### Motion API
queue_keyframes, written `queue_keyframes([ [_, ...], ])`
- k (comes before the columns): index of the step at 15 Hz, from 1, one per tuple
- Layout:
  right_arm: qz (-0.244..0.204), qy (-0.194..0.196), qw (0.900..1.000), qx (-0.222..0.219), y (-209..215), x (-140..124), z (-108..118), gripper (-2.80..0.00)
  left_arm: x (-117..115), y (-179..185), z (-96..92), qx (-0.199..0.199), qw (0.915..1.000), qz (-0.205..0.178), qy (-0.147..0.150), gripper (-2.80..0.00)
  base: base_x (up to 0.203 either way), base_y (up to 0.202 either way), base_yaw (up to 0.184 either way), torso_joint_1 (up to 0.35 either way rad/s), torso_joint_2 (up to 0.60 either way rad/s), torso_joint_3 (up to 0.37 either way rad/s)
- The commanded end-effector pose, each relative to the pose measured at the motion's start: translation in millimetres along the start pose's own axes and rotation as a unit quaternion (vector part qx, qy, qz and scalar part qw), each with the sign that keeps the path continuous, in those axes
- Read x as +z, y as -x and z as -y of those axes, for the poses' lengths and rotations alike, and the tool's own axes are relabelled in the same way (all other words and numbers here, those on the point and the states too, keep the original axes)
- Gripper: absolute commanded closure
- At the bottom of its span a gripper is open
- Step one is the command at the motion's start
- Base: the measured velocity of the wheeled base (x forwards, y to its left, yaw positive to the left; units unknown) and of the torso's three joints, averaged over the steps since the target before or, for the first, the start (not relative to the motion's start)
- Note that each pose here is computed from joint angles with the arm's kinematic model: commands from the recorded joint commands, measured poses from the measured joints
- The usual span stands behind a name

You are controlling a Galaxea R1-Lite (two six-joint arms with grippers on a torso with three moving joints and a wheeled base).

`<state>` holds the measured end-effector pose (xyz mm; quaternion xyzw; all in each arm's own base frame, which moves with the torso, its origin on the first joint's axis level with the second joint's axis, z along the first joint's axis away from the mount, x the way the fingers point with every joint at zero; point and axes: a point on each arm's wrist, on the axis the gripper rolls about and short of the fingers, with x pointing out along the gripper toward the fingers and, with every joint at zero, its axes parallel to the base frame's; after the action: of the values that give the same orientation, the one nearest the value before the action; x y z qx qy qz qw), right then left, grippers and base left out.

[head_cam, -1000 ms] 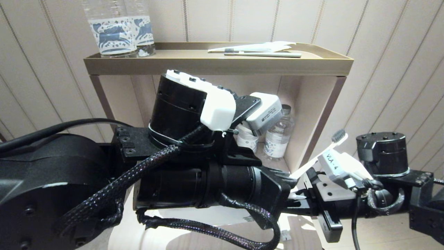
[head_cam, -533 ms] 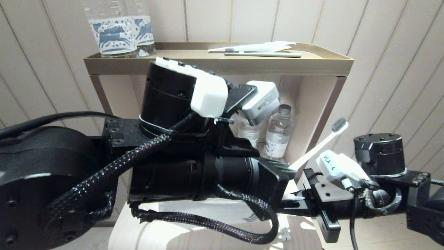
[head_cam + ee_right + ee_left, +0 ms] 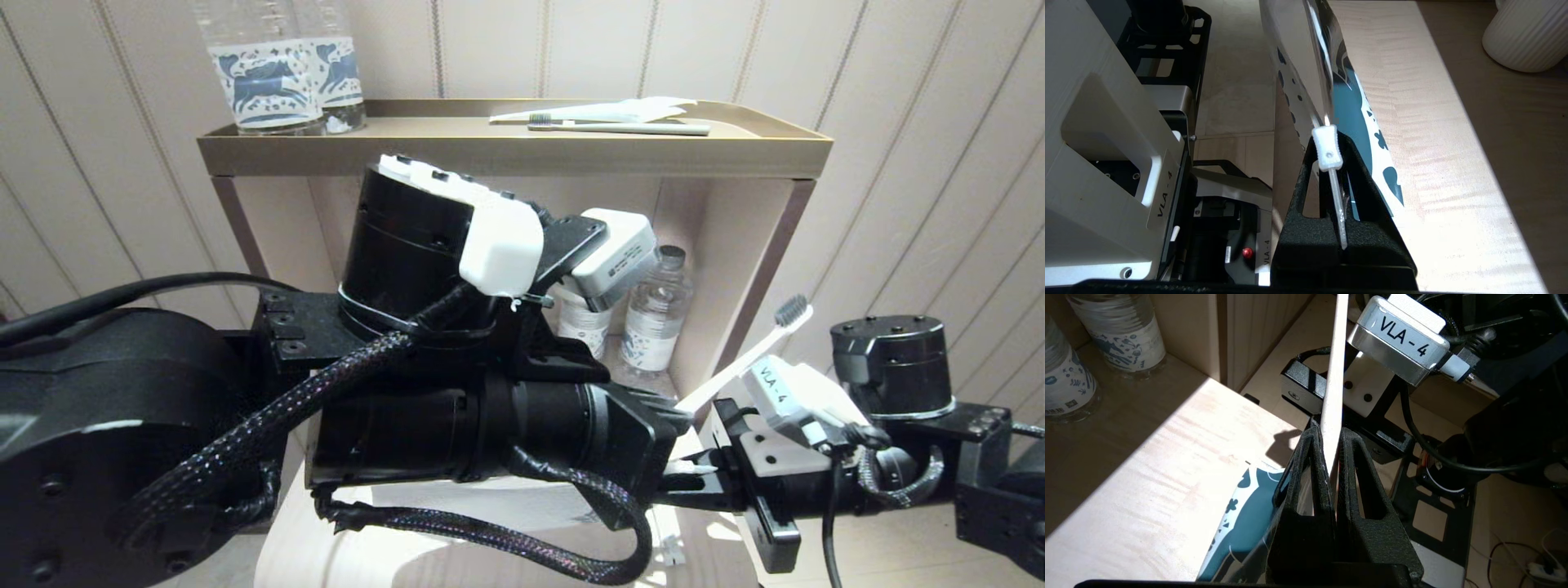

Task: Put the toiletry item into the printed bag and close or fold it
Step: Place the toothbrush in the storage bag

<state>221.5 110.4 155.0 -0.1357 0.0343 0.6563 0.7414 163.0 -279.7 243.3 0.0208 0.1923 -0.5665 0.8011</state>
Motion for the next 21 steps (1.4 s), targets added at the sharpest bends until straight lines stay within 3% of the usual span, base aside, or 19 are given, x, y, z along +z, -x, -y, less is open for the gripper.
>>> queue_keyframes([
  [1, 0.002, 0.003, 1.000, 0.002, -0.3, 0.1, 0.1, 0.00, -1.8, -1.0, -1.8, 0.001, 1.0000, -0.003, 0.002, 0.00, 0.000, 0.000, 0.000, 0.000, 0.00, 0.000],
  [4, 0.002, 0.002, 1.000, 0.003, -0.4, -0.2, -0.3, 0.00, -4.4, -0.9, -7.3, 0.007, 0.9999, -0.006, 0.006, 0.00, 0.000, 0.000, 0.000, 0.000, 0.00, 0.000],
  [7, 0.002, 0.002, 1.000, 0.004, -0.3, -0.6, -0.5, 0.00, -10.2, -6.3, -9.4, 0.007, 0.9999, 0.015, 0.001, 0.00, 0.000, 0.000, 0.000, 0.000, 0.00, 0.000],
  [11, 0.002, 0.003, 1.000, 0.003, -0.3, -0.2, -0.2, 0.00, -24.8, -3.2, -10.3, 0.009, 1.0000, 0.004, -0.001, 0.00, 0.000, 0.000, 0.000, 0.000, 0.00, 0.000],
  [15, 0.002, 0.003, 1.000, 0.003, -0.3, -0.2, -0.2, 0.00, -26.7, 9.6, -7.5, 0.014, 0.9996, 0.002, -0.026, 0.00, 0.000, 0.000, 0.000, 0.000, 0.00, 0.000],
  [21, 0.003, 0.005, 1.000, 0.002, 0.8, 0.8, -0.9, 0.00, -41.2, 21.0, -8.1, 0.032, 0.9959, -0.056, -0.063, 0.00, 0.000, 0.000, 0.000, 0.000, 0.00, 0.000],
])
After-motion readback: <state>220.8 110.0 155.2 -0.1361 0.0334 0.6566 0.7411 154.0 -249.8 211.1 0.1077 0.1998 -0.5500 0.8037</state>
